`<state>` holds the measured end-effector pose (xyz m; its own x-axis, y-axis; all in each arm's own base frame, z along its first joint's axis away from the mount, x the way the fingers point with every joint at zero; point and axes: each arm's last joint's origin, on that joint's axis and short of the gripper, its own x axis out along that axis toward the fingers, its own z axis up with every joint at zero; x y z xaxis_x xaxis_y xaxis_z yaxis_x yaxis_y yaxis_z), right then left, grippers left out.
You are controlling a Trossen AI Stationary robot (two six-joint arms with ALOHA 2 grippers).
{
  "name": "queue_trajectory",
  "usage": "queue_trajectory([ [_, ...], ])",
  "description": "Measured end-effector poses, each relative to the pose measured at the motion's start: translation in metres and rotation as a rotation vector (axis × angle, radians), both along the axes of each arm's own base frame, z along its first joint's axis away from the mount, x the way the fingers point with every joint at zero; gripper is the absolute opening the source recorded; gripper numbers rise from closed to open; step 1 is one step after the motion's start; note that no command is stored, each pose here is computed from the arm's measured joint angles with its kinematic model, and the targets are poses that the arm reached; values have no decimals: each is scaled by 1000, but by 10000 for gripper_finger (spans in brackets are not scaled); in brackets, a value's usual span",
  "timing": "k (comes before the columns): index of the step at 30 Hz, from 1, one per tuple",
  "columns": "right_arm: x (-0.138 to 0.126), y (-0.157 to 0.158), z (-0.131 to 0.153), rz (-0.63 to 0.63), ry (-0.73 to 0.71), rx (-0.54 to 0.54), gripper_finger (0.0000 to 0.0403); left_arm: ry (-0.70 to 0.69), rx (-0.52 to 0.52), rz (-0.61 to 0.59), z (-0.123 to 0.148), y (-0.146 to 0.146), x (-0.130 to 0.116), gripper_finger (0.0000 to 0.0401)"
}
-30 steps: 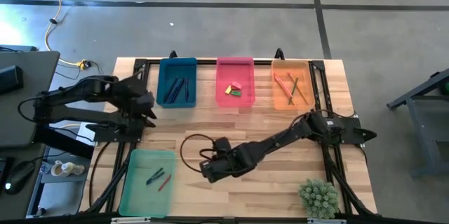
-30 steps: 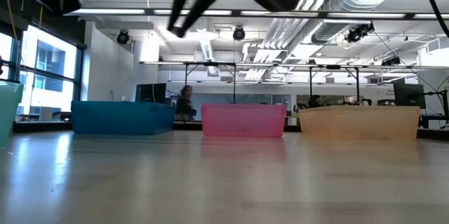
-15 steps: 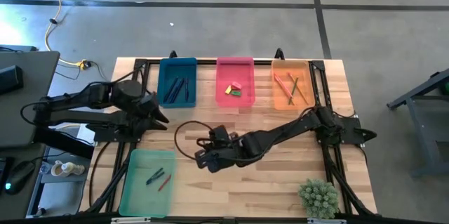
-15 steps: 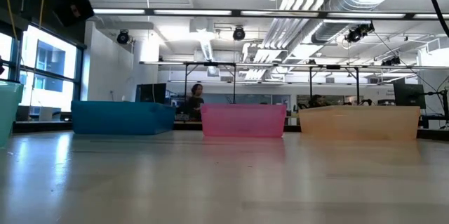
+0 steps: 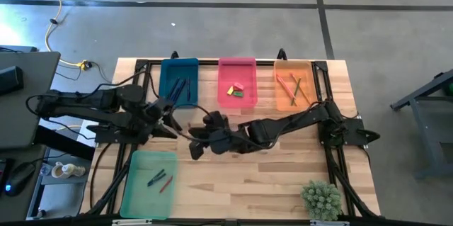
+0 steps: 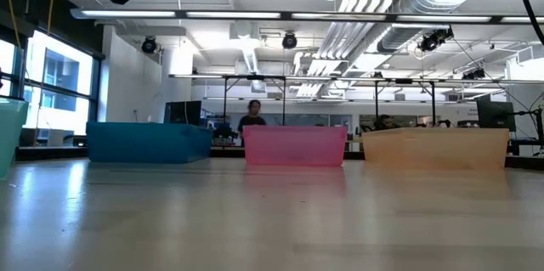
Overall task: Sort crayons/erasers/pens/pencils in bins
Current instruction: Put the gray crayon into the green bin
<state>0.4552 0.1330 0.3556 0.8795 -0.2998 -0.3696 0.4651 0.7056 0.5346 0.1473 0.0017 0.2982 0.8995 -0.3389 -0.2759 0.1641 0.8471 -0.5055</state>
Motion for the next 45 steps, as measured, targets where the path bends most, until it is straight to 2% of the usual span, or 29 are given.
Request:
queue_trajectory([
  [9, 4, -10, 11, 51, -55, -45, 3, -63, -51, 12, 3, 0, 25, 170],
  [13, 4, -10, 11, 57, -54, -50, 3, -119, -59, 10, 7, 1, 29, 170],
  [18, 4, -11, 11, 56, -54, -50, 3, -122, -96, 18, 8, 1, 33, 166],
  [22, 4, -11, 11, 56, -55, -50, 3, -111, -104, 22, 6, 1, 37, 135],
  [29, 4, -11, 11, 61, -46, -72, 6, -103, -99, 50, 4, 2, 40, 42],
  [33, 5, -12, 11, 60, -44, -74, 19, -103, -98, 50, 4, 2, 40, 9],
  [37, 5, -13, 11, 69, -37, -87, 37, -94, -118, 48, 4, 0, 40, 19],
  [41, 5, -13, 10, 82, -16, -122, 72, -68, -140, 54, 2, -3, 40, 25],
  [45, 1, -15, 12, 96, 14, -156, 117, 41, -191, 88, -6, -5, 38, 16],
])
